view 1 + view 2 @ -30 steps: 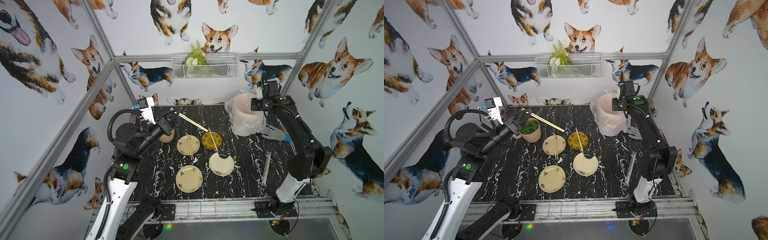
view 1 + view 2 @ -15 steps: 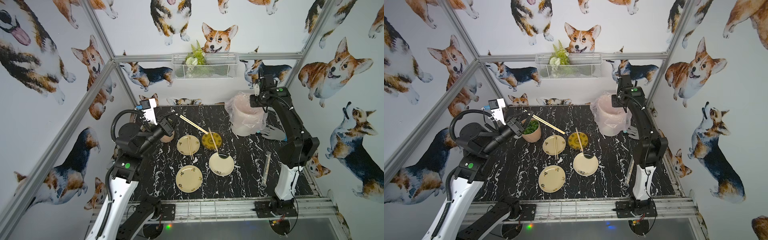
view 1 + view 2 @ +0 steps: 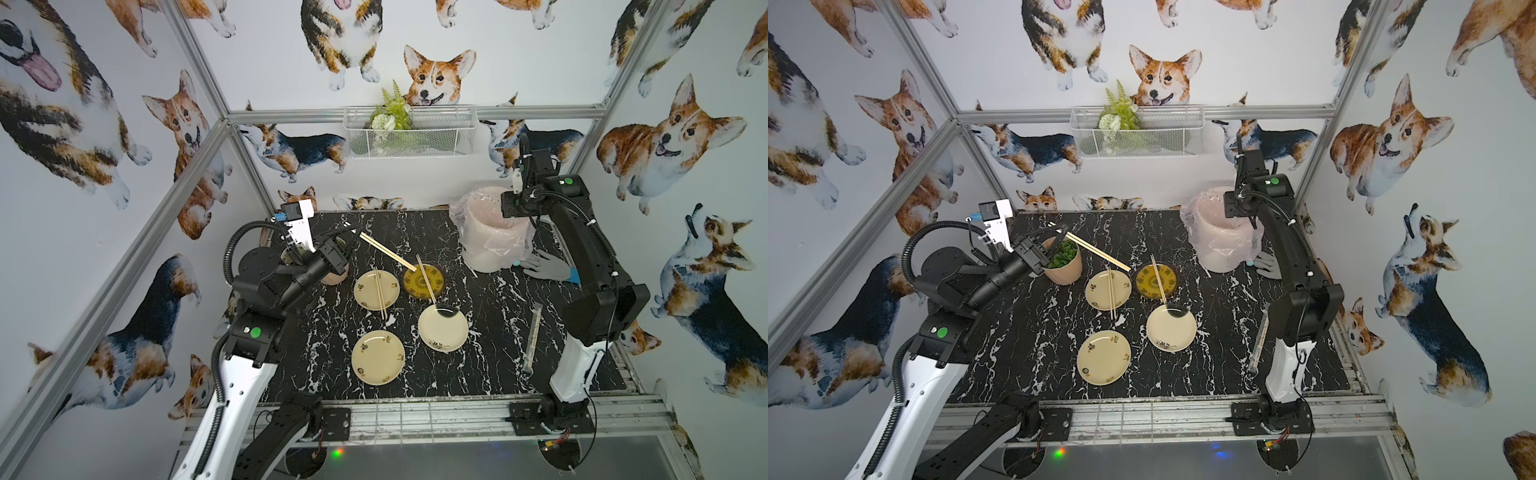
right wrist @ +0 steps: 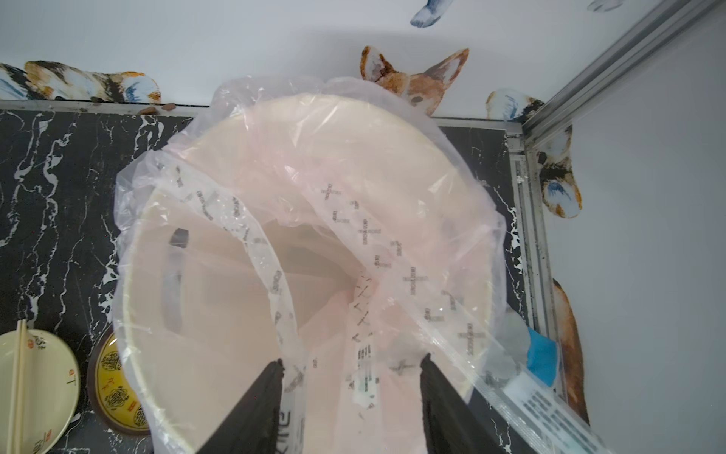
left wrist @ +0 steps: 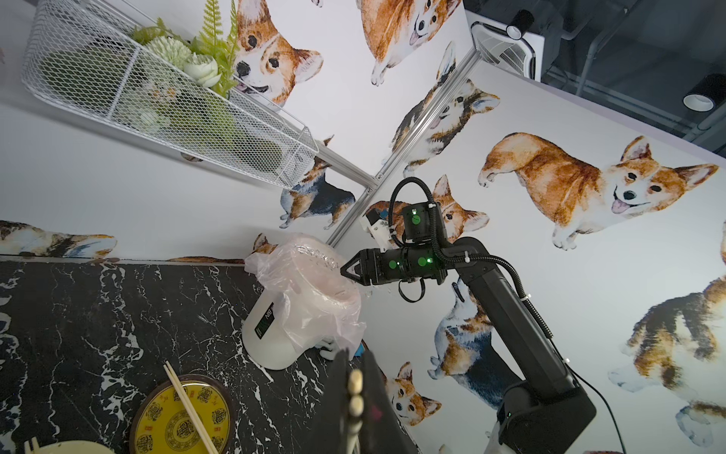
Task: Remove the packaging of disposable chopsticks
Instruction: Place the packet bag in the trash bin.
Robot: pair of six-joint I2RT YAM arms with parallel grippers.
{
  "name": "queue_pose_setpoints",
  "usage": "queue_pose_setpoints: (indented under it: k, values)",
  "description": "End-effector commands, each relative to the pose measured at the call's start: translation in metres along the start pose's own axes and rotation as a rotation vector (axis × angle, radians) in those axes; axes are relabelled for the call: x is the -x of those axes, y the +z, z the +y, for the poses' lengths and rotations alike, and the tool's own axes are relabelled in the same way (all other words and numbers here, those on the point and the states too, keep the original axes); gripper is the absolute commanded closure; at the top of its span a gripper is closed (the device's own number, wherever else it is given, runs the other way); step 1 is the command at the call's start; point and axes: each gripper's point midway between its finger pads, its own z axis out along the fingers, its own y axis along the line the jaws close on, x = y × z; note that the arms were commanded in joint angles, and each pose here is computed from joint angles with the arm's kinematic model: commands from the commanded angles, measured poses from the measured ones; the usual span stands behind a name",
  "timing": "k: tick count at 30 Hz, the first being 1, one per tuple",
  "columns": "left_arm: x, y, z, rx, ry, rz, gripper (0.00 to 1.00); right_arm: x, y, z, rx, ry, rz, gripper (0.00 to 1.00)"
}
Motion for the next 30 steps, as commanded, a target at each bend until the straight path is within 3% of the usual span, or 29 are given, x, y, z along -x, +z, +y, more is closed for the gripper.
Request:
queue_pose_setpoints:
  k: [1,8,16,21,25,27,30]
  values:
    - [0.000,0.001,-0.001,-0.007,0.008,0.002,1.00,-0.007,0.006,-0.014,-0.085,-0.027,0.046,0.43]
    - [-0.003,0.002,0.005,0.008,-0.003,0.007,1.00,-0.024,0.020,-0.015,-0.119,-0.068,0.165,0.50]
    - [-0.005,0.004,0.008,0.016,-0.009,0.017,1.00,-0.020,0.005,-0.024,-0.175,-0.081,0.146,0.49]
    - [-0.007,0.005,0.011,0.023,-0.016,0.018,1.00,-0.016,-0.008,-0.002,-0.034,-0.033,0.119,0.38]
    - [-0.007,0.004,0.010,0.020,-0.016,0.020,1.00,-0.013,-0.012,0.033,0.263,0.107,0.122,0.31]
    - [-0.007,0.003,0.009,0.021,-0.014,0.020,1.00,-0.010,-0.010,0.038,0.324,0.163,0.114,0.31]
    - [-0.007,0.002,0.008,0.021,-0.010,0.021,1.00,-0.013,-0.001,0.008,0.105,0.154,0.120,0.28]
